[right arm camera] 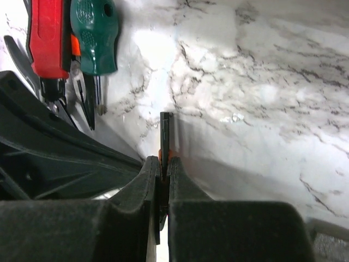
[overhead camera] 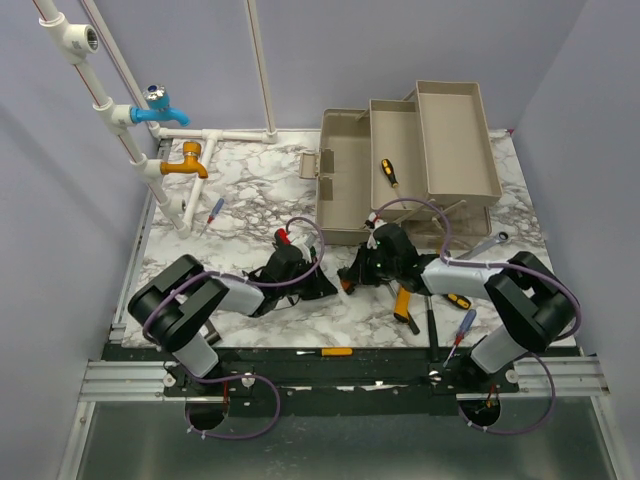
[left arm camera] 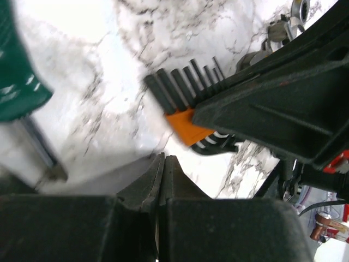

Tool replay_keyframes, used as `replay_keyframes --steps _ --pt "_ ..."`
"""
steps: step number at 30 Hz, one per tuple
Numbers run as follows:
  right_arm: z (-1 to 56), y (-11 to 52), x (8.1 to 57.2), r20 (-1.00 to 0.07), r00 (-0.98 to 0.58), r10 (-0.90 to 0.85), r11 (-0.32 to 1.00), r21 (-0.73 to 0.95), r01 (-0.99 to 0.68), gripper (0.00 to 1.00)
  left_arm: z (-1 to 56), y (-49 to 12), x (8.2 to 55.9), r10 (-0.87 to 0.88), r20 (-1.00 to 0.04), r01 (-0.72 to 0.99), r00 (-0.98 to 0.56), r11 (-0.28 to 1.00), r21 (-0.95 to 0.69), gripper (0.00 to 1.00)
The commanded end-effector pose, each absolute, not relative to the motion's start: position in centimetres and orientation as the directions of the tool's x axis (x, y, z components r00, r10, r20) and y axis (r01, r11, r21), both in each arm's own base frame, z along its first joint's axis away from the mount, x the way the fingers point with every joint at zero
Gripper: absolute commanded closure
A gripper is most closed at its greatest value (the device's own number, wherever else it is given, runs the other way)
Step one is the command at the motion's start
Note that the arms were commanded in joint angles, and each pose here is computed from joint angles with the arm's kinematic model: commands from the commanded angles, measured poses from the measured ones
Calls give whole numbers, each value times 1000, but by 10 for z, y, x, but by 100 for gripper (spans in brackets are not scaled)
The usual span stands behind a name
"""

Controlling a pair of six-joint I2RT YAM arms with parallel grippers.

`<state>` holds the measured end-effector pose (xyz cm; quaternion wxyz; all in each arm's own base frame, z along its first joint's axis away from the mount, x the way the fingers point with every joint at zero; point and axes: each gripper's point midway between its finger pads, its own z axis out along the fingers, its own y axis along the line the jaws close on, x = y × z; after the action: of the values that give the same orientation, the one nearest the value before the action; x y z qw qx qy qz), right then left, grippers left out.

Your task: Pack the tool kit

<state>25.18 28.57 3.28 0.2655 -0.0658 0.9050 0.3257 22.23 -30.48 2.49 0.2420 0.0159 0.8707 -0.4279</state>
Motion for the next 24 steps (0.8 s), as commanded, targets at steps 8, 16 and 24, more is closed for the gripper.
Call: replay_keyframes --steps 8,16,24 --pt "110 258 256 -661 -750 18 835 423 -352 99 82 -277 215 -189 -591 340 -784 666 -664 100" --pt "213 217 314 -858 -509 70 951 212 -227 99 128 -259 223 -171 -730 440 -662 699 -563 100" --pt "269 178 382 -928 -373 9 999 -9 46 99 144 -219 237 -139 -849 426 -510 817 -390 100"
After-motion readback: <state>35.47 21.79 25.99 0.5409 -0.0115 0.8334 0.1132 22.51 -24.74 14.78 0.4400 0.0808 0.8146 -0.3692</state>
